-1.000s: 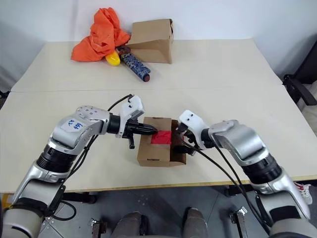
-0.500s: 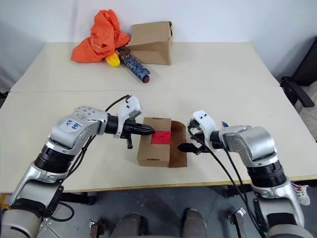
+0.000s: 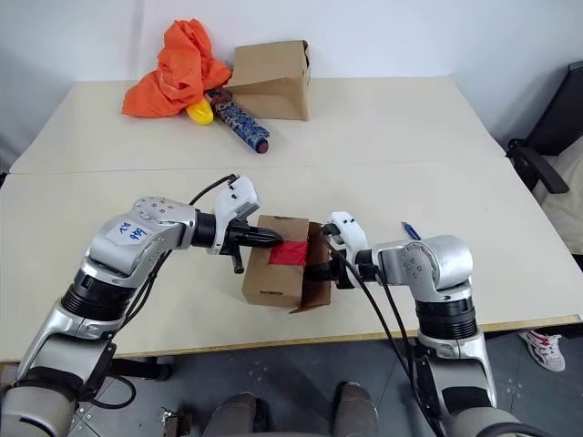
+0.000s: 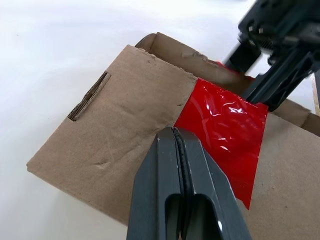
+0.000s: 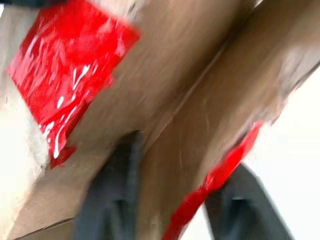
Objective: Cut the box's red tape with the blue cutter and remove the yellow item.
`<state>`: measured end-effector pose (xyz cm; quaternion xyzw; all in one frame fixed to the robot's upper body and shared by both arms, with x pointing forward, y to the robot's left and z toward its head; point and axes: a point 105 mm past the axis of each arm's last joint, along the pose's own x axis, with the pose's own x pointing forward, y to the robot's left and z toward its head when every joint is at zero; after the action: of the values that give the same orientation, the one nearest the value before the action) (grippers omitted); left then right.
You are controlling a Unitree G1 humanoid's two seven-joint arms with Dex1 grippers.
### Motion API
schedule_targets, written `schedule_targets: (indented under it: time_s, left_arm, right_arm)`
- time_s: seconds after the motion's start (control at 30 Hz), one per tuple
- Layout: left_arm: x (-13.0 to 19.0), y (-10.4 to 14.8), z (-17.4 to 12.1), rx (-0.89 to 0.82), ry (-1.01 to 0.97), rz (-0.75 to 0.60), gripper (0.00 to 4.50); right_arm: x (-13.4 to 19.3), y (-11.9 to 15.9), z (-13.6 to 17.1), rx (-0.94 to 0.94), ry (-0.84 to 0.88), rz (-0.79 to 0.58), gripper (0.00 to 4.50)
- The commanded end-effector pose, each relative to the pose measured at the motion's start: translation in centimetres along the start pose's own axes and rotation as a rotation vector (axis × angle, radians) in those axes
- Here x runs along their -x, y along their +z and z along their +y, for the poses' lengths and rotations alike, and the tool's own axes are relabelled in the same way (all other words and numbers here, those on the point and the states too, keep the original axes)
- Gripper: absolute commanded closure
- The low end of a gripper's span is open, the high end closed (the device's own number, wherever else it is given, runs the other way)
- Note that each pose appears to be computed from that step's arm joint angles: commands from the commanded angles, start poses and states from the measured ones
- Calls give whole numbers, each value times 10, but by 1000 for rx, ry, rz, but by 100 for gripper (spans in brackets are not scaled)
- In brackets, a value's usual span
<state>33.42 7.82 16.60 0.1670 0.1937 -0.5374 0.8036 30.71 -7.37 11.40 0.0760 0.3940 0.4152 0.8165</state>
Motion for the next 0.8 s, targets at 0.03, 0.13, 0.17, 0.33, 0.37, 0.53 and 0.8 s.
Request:
schedule_targets:
  time_s: [0.03, 0.13, 0.17, 0.33, 0.37, 0.53, 0.8]
  left_arm:
    - [-4, -17, -2, 34, 3, 51, 450]
    - [-3, -17, -1, 33, 4, 48, 450]
    - [-4, -17, -1, 32, 3, 46, 450]
    - [-3, -9, 2, -3, -25, -4, 450]
    - [-3, -8, 2, -10, -30, -10, 450]
    - [-5, 6, 3, -57, -65, -106, 450]
    - [-9, 18, 0, -126, -111, -232, 450]
  right_arm:
    - [2, 0, 4, -24, 23, -10, 436]
    - [9, 8, 1, -37, 0, -41, 444]
    - [11, 10, 0, -37, -10, -46, 444]
    - [34, 41, 6, 9, -58, -72, 444]
    - [38, 43, 7, 11, -63, -68, 444]
    - [66, 62, 21, 61, -96, -73, 444]
    - [81, 72, 31, 58, -192, -137, 444]
